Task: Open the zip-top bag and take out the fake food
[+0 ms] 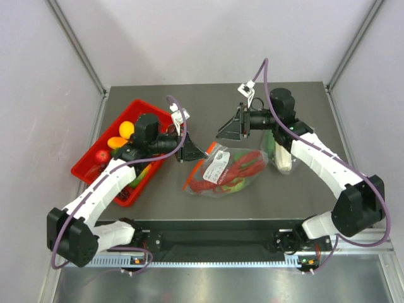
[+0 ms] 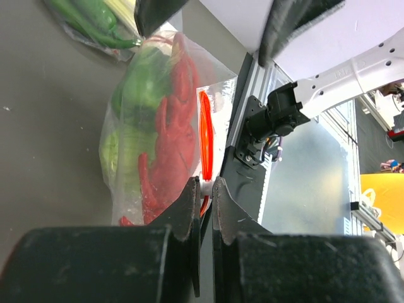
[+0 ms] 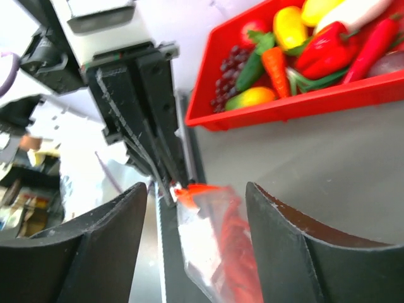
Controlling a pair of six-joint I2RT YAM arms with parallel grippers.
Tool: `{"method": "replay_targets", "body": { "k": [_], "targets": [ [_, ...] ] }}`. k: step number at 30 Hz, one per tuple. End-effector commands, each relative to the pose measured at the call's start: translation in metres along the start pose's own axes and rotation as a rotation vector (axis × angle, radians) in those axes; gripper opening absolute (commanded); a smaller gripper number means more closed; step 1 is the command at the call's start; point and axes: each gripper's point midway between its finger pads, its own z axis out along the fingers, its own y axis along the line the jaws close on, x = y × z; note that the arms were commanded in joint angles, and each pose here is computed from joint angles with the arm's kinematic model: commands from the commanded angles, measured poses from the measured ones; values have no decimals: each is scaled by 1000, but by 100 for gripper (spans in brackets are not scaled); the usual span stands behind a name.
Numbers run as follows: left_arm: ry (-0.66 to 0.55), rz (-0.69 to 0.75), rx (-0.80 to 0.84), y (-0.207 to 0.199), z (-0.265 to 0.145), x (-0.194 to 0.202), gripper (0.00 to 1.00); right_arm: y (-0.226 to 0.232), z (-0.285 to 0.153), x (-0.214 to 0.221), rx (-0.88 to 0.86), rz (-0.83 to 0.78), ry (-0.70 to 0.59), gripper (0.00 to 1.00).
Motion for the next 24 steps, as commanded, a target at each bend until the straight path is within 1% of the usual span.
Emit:
{"method": "replay_targets", "body": {
  "k": [1, 4, 9, 13, 16, 18, 19, 22, 23, 24],
  "targets": [
    [-73, 99, 21, -17, -6, -32, 0, 30, -3, -9, -127, -60, 30, 64],
    [-71, 94, 24, -16, -5, -32, 0, 40, -2, -5, -161, -63, 47, 65],
    [-78, 93, 39, -19, -5, -35, 0, 39, 5, 5, -167, -62, 70, 65],
    [-70, 87, 47, -19, -4, -33, 0, 40, 18, 10, -188, -60, 94, 65],
    [-70, 87, 50, -20, -4, -34, 0, 41, 27, 13, -197, -61, 109, 65],
    [-68, 86, 50, -20, -4, -34, 0, 41, 30, 14, -199, -62, 114, 62],
    [-70, 86, 47, -19, -4, -34, 0, 41, 32, 17, -202, -59, 125, 60],
    [-67, 82, 48, -19, -4, -32, 0, 40, 34, 25, -187, -50, 150, 41],
    [-68, 81, 45, -18, -4, -32, 0, 40, 34, 26, -184, -50, 152, 31],
    [-67, 79, 44, -18, -4, -31, 0, 39, 34, 28, -182, -47, 157, 27]
  ]
}}
